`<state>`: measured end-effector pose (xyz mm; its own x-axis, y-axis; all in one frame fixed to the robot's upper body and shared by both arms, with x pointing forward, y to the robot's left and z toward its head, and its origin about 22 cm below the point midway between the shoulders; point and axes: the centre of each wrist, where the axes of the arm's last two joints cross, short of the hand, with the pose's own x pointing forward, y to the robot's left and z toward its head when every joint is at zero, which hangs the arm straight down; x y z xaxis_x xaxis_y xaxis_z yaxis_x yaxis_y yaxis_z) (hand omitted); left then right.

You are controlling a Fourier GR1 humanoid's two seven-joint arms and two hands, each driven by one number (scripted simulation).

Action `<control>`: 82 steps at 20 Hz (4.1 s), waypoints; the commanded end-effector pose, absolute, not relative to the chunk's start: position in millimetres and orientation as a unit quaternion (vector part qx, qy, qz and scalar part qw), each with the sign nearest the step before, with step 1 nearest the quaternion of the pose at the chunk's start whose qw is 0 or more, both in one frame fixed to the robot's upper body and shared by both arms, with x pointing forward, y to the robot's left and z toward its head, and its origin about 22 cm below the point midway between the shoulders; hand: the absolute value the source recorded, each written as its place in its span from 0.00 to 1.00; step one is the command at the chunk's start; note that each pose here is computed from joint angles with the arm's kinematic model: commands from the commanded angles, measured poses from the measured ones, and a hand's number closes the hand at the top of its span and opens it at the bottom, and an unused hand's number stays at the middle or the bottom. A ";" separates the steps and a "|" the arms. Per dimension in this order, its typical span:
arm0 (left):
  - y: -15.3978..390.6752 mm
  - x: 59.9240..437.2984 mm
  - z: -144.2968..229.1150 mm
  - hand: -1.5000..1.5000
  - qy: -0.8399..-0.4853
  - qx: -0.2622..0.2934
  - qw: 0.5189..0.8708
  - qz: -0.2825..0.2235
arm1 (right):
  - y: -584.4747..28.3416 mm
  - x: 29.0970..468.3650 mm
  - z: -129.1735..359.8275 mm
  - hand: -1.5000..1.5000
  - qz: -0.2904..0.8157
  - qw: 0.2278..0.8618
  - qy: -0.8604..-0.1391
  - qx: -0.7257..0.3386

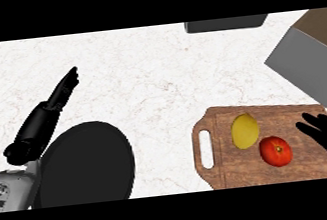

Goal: Pick the tomato from the cutting board and place it in the cardboard box

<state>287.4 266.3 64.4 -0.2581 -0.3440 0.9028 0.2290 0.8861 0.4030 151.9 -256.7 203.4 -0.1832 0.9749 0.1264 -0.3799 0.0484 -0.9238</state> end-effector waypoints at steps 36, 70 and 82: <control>277.2 302.5 48.6 0.50 -0.757 0.052 0.609 -0.229 | -209.4 203.4 71.5 0.00 0.631 0.560 -0.396 -0.363; 263.1 305.5 81.6 0.50 -0.757 0.028 0.604 -0.248 | -133.9 328.6 58.8 1.00 0.571 0.503 -0.577 -0.296; 268.3 296.6 77.4 0.50 -0.757 0.044 0.610 -0.229 | -135.3 329.4 174.1 1.00 0.476 0.406 -0.664 -0.410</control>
<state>289.8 266.3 69.1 -0.2515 -0.3480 0.9032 0.2145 0.8899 0.4026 329.7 -128.4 134.0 -0.3842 0.9142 0.1291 0.0639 0.1658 -0.9841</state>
